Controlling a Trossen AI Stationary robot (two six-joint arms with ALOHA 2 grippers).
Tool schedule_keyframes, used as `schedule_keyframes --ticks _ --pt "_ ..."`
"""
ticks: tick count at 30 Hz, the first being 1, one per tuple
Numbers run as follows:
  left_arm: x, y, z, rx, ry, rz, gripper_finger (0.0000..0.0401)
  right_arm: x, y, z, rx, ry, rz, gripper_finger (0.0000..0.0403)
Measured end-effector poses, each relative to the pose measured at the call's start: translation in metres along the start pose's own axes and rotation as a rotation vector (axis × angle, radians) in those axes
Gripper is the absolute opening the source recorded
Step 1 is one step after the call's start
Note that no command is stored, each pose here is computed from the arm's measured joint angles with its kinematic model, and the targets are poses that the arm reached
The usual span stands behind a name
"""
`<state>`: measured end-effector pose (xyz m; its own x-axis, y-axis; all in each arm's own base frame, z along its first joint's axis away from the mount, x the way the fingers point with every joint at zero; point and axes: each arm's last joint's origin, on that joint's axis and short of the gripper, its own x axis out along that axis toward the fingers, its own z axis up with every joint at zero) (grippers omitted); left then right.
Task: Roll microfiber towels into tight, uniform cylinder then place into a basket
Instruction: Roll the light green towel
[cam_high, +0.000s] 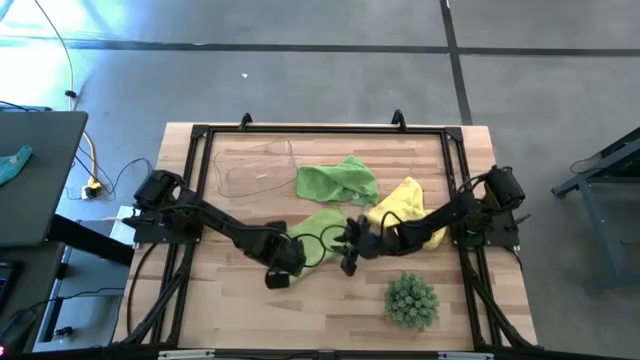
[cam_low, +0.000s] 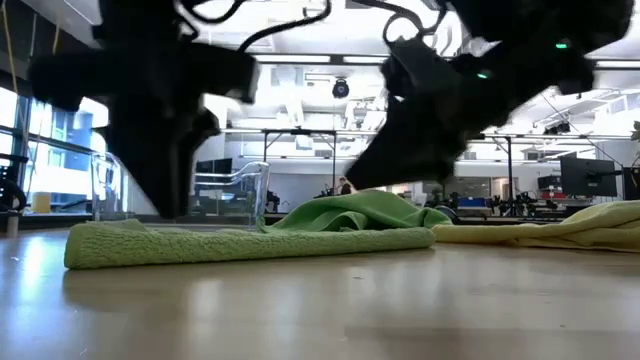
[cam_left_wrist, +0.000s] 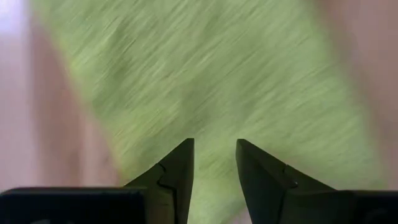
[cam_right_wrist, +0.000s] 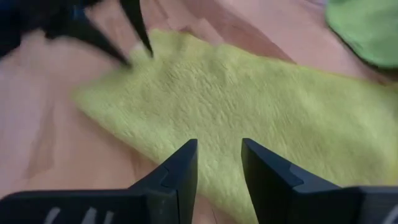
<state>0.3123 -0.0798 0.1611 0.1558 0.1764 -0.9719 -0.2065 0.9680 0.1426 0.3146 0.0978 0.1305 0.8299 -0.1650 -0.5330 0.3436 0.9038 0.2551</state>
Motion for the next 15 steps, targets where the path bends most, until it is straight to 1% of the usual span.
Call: schedule_keyframes --ticks 3,8,12,15 --pt "0.004 0.003 -0.006 0.005 0.041 0.034 0.0108 0.001 0.001 -0.010 -0.016 -0.022 -0.084 0.0117" --pt "0.015 0.003 -0.016 -0.009 0.083 -0.010 0.0108 0.008 -0.004 -0.019 0.005 -0.016 -0.142 0.0117" --pt "0.019 0.001 -0.022 -0.090 0.111 -0.027 0.0108 0.013 -0.011 -0.022 -0.026 0.011 -0.179 0.0117" --pt "0.018 -0.005 -0.018 -0.156 0.093 -0.113 0.0108 0.017 -0.019 -0.019 -0.079 0.025 -0.212 0.0117"
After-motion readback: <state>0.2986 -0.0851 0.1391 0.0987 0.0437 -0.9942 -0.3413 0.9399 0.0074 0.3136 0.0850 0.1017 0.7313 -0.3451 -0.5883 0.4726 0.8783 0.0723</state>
